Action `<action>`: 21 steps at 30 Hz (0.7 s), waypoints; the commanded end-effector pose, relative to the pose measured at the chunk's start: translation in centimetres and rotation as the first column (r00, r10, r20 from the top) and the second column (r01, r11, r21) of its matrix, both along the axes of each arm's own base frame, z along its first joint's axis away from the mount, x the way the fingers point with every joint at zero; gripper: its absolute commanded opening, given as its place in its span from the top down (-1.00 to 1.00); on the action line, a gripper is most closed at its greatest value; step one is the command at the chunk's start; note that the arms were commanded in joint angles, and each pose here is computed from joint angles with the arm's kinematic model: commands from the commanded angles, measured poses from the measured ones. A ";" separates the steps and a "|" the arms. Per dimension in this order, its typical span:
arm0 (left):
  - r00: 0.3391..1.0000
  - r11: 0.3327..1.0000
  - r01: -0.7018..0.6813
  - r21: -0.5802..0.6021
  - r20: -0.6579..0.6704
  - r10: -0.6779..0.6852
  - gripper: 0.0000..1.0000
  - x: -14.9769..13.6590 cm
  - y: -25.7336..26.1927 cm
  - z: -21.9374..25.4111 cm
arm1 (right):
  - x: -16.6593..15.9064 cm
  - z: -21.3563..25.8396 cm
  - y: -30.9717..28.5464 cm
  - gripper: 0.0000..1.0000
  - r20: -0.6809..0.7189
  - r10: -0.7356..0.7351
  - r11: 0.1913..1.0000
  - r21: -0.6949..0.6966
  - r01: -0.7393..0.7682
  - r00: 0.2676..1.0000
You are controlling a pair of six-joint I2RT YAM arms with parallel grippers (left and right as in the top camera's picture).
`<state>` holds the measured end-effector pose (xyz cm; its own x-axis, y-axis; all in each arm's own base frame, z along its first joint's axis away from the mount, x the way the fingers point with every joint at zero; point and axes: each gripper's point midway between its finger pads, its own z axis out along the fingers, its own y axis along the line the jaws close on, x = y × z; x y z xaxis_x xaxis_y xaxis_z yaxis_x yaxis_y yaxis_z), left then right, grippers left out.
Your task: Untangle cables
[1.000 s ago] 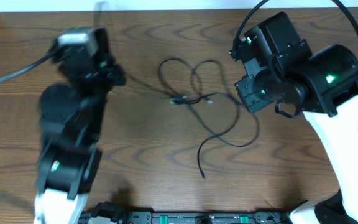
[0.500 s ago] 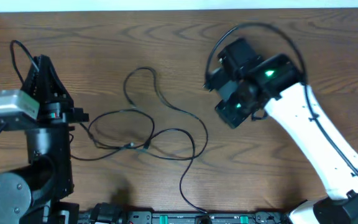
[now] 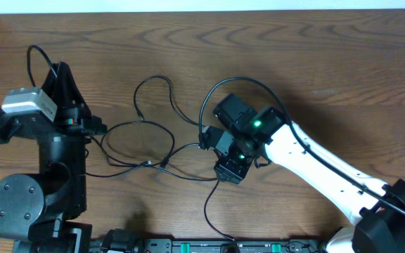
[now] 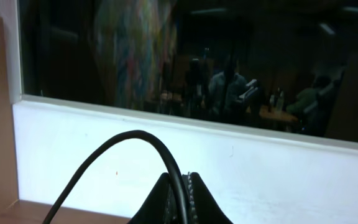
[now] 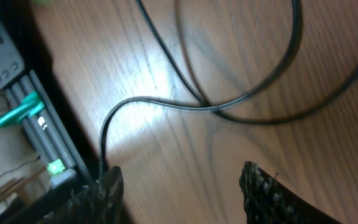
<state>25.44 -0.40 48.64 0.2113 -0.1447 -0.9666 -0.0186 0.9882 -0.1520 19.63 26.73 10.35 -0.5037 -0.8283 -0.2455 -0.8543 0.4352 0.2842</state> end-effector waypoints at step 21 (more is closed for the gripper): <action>0.986 1.000 -0.008 0.026 -0.167 0.012 0.85 1.0 0.1 -3.9 | 3.3 -7.7 0.9 0.00 0.108 -0.351 0.934 0.111 0.340 0.930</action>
